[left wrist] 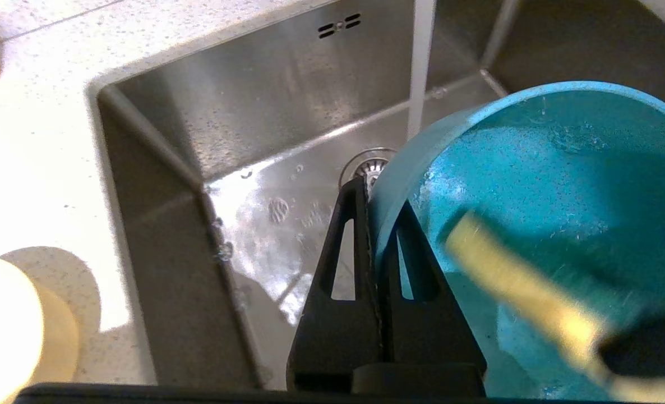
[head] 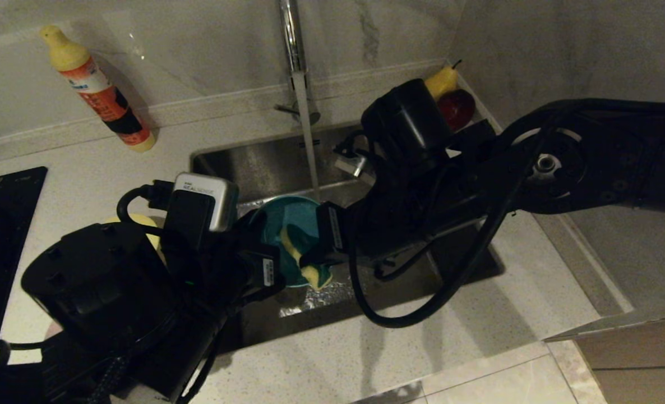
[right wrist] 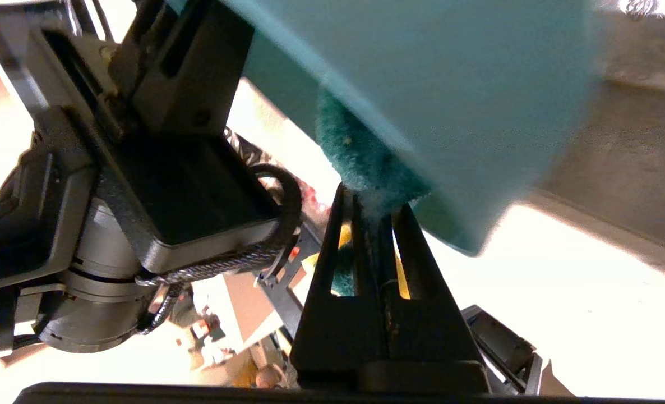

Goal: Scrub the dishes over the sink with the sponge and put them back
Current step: Wipe the bowl

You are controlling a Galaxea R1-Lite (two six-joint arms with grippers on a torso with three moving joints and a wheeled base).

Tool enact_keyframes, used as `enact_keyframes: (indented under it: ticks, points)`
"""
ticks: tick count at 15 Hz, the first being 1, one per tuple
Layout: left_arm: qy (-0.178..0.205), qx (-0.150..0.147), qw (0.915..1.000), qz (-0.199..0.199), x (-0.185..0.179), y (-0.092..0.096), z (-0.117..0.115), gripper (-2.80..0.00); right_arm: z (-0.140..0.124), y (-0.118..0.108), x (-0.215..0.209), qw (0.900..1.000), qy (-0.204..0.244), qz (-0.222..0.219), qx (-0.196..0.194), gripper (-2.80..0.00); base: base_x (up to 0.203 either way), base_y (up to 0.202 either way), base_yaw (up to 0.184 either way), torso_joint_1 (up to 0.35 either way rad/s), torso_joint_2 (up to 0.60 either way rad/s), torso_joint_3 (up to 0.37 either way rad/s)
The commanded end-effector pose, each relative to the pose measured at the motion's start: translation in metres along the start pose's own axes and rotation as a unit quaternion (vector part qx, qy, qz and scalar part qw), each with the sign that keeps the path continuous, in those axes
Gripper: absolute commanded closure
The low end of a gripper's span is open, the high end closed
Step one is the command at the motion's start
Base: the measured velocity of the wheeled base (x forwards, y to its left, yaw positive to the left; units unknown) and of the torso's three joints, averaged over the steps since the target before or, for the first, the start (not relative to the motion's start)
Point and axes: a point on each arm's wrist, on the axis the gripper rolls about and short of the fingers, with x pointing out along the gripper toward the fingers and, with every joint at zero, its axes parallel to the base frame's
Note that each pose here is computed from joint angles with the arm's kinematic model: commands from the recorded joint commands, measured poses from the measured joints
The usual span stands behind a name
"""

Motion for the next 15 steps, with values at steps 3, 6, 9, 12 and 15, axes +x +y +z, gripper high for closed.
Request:
enact_keyframes:
  ticks: [3,6,9,12,15]
  points:
    - [0.0,0.0,1.0,0.002,0.001,0.0,-0.001,0.0,-0.001,0.01,0.004,1.0,-0.002,0.015,-0.01,0.0,0.0,0.0,0.0,0.0,0.0,0.0]
    - [-0.001,-0.001,1.0,0.003,0.001,0.0,0.0,0.0,0.008,0.009,-0.022,0.999,-0.03,0.014,-0.007,0.0,0.0,0.0,0.0,0.0,0.0,0.0]
    - [0.002,-0.001,0.9998,0.018,0.006,0.005,-0.002,0.0,0.007,0.013,-0.046,0.999,-0.041,0.013,-0.006,0.0,0.0,0.0,0.0,0.0,0.0,0.0]
    - [0.003,-0.001,0.9992,0.04,0.014,0.016,-0.002,0.0,0.002,0.016,-0.058,0.999,-0.033,0.008,-0.002,0.0,0.0,0.0,0.0,0.0,0.0,0.0]
    - [0.004,-0.002,0.9977,0.068,0.024,0.028,-0.003,0.0,-0.005,0.024,-0.081,0.999,-0.04,0.015,-0.007,0.0,0.0,0.0,0.0,0.0,0.0,0.0]
